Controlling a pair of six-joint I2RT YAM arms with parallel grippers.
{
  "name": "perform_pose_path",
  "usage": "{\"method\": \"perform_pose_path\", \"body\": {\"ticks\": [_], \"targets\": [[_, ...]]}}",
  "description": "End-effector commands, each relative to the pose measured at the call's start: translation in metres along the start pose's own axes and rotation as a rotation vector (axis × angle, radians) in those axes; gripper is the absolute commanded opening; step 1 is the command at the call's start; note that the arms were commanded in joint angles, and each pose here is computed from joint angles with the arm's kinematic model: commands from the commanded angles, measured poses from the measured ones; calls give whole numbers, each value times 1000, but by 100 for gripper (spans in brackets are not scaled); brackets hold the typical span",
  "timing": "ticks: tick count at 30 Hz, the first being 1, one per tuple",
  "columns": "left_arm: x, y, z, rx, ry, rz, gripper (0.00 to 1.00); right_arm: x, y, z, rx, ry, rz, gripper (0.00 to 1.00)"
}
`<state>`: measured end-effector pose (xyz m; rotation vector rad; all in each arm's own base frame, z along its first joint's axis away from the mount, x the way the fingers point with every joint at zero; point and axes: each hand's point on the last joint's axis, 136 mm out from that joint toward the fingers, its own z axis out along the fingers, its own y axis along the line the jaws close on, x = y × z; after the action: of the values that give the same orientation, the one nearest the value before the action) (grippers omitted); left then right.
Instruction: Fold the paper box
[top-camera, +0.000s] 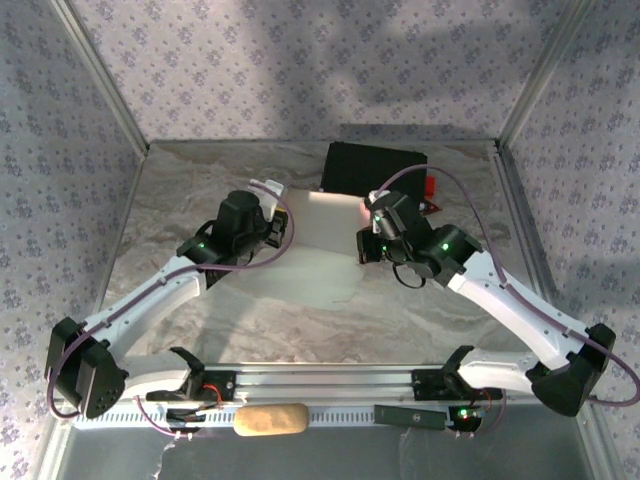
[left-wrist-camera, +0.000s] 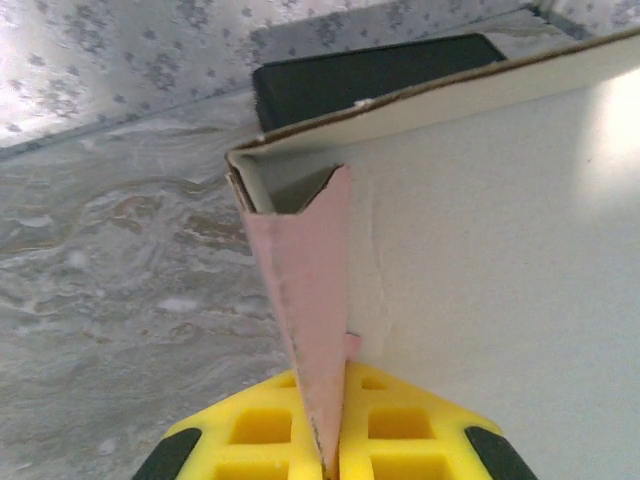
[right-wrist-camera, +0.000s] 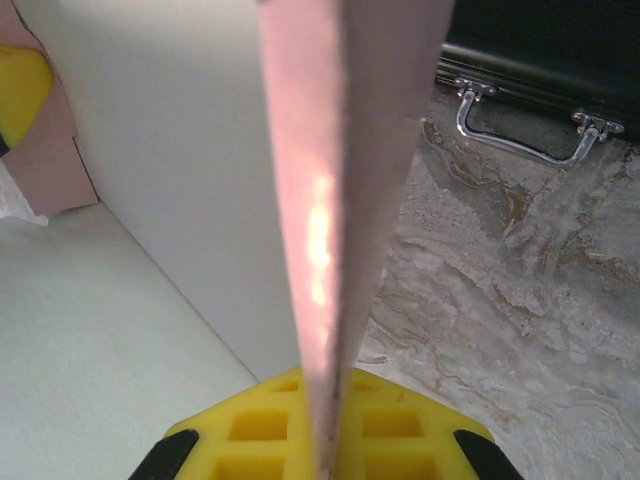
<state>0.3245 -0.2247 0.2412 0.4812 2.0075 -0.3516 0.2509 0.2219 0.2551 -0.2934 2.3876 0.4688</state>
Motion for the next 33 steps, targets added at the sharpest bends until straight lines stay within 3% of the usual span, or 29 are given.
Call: {"method": "perform_pose_path", "body": {"ticks": [1,4,7,10,14,19,24,29,33], "targets": [[-2,16,-4,-167,-11,73,0,-9,10,-10,-17,-23,31,0],[-1,5,-5,-116,-13,74,0,-8,17,-8,-44,-17,16,0],[-1,-8,-4,31,-19,23,1,-8,22,-8,-68,-20,2,0],[-4,-9,-7,144,-34,-50,13,-9,24,-11,-82,-24,-5,0],[-2,-15,-5,211,-19,-66,16,-9,24,-12,-97,-25,6,0],[3,-15,-2,215,-9,-68,17,-11,27,-13,-110,-27,5,0],[2,-11,-1,198,-10,-72,10,-10,27,-15,-115,-29,2,0],[2,-11,0,194,-13,-73,16,-11,27,-16,-116,-32,0,0],[5,-6,3,161,-8,-76,4,-10,26,-16,-112,-31,-1,0]]}}
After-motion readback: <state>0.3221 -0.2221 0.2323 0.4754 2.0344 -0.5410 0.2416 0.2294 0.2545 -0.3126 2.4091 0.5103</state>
